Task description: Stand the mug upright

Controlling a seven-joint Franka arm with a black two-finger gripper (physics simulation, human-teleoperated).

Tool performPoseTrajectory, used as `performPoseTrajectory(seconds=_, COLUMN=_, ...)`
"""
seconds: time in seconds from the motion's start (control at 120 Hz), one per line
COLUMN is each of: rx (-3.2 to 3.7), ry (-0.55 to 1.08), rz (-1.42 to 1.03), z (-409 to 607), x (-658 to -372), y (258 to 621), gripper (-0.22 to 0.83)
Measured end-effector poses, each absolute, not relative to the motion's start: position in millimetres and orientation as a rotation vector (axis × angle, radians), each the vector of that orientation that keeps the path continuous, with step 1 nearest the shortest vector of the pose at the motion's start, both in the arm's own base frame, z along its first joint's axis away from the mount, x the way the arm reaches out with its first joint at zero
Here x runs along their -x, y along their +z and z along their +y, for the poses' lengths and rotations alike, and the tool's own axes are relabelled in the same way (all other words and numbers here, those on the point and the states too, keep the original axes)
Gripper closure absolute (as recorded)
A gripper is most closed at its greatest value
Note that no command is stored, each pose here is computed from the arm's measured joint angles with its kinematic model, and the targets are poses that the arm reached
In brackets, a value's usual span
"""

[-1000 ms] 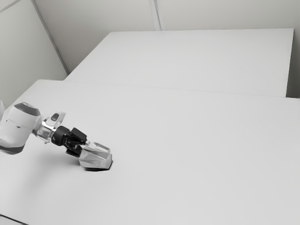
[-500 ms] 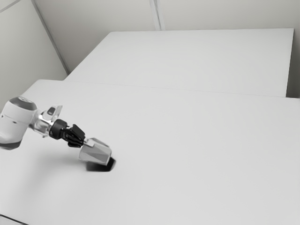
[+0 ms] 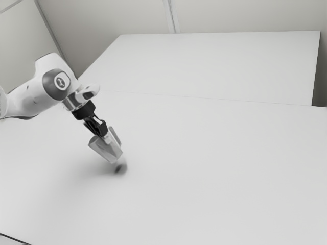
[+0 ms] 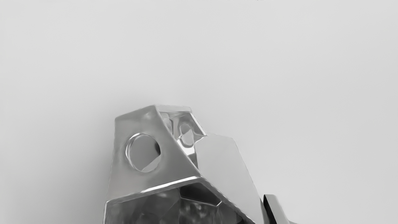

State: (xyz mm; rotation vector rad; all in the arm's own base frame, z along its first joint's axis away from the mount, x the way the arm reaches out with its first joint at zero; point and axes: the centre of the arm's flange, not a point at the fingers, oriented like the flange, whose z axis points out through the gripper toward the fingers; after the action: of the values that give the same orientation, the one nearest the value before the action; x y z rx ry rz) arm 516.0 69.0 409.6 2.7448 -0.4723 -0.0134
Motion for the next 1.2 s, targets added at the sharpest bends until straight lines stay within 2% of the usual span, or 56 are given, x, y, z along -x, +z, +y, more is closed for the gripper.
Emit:
performPoseTrajectory(seconds=0.267, rx=-3.008, ry=0.023, rz=-0.528, z=36.5, x=-531.9, y=413.8, gripper=0.78)
performPoseTrajectory(seconds=0.633, rx=-3.083, ry=-0.031, rz=-0.272, z=53.4, x=-540.8, y=362.6, gripper=0.76)
performPoseTrajectory(seconds=0.675, rx=-3.085, ry=-0.032, rz=-0.241, z=57.4, x=-540.8, y=361.0, gripper=0.72)
performPoseTrajectory(seconds=0.817, rx=-3.088, ry=-0.032, rz=-0.192, z=55.1, x=-542.0, y=358.0, gripper=0.41)
performPoseTrajectory(seconds=0.908, rx=-3.090, ry=-0.026, rz=-0.171, z=52.2, x=-542.7, y=359.3, gripper=0.26)
performPoseTrajectory(seconds=1.033, rx=-3.096, ry=0.010, rz=-0.148, z=49.1, x=-544.5, y=372.5, gripper=0.15)
performPoseTrajectory(seconds=1.125, rx=-3.103, ry=0.082, rz=-0.152, z=41.8, x=-548.3, y=399.9, gripper=0.09)
performPoseTrajectory(seconds=1.2, rx=-3.103, ry=0.146, rz=-0.161, z=35.9, x=-562.3, y=432.2, gripper=0.07)
